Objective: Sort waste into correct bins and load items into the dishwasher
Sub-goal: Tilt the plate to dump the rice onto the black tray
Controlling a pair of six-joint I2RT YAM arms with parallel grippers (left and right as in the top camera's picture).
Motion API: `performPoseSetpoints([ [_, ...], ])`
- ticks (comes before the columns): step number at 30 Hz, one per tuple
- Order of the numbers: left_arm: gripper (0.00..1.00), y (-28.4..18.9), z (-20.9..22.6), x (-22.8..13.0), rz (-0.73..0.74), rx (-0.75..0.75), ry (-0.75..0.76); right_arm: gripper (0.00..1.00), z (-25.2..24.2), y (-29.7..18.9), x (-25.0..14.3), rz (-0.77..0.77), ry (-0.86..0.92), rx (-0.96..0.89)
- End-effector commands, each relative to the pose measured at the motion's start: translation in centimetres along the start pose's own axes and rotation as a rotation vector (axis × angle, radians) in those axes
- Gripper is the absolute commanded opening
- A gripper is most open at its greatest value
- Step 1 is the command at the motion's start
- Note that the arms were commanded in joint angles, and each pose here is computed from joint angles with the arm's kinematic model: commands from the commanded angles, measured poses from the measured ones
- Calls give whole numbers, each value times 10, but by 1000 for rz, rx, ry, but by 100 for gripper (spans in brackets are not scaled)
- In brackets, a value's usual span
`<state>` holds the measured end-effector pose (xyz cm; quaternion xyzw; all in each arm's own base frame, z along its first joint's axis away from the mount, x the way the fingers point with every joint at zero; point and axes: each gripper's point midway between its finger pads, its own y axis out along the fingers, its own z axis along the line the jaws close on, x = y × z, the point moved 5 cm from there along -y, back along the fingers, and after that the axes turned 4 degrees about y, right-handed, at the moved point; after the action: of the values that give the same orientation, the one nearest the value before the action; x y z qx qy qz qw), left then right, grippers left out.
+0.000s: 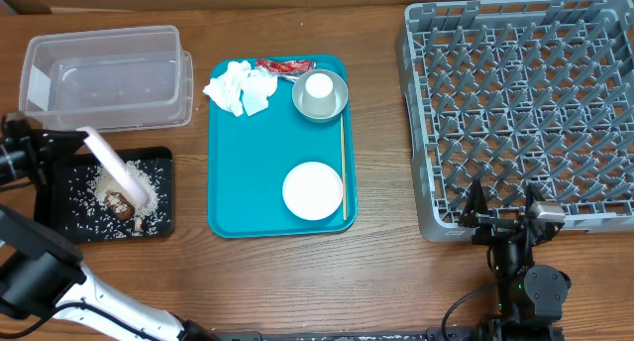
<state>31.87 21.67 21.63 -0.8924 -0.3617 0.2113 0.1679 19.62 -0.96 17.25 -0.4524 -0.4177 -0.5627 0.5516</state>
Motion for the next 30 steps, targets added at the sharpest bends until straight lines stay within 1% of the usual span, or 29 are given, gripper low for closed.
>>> performPoseSetpoints([
  [1, 4, -9, -15, -6, -29, -69, 50, 100, 0, 0, -2, -4, 0, 4],
  [6, 4, -9, -19, -7, -32, -117, 49, 100, 0, 0, -2, -4, 0, 4],
  [8, 4, -9, -21, -7, -36, -129, 90, 100, 0, 0, -2, -4, 0, 4],
  [11, 4, -8, -17, -8, -26, -127, -3, 100, 0, 0, -2, -4, 0, 4],
  [15, 4, -8, -15, -7, -26, -114, -5, 100, 0, 0, -2, -4, 0, 4],
  [18, 4, -9, -17, -8, -34, -120, 55, 100, 0, 0, -2, -4, 0, 4],
  [21, 4, -10, -16, -9, -31, -119, 17, 100, 0, 0, -2, -4, 0, 4],
  [30, 4, -13, -24, -16, -41, -110, 54, 100, 0, 0, -2, -4, 0, 4],
])
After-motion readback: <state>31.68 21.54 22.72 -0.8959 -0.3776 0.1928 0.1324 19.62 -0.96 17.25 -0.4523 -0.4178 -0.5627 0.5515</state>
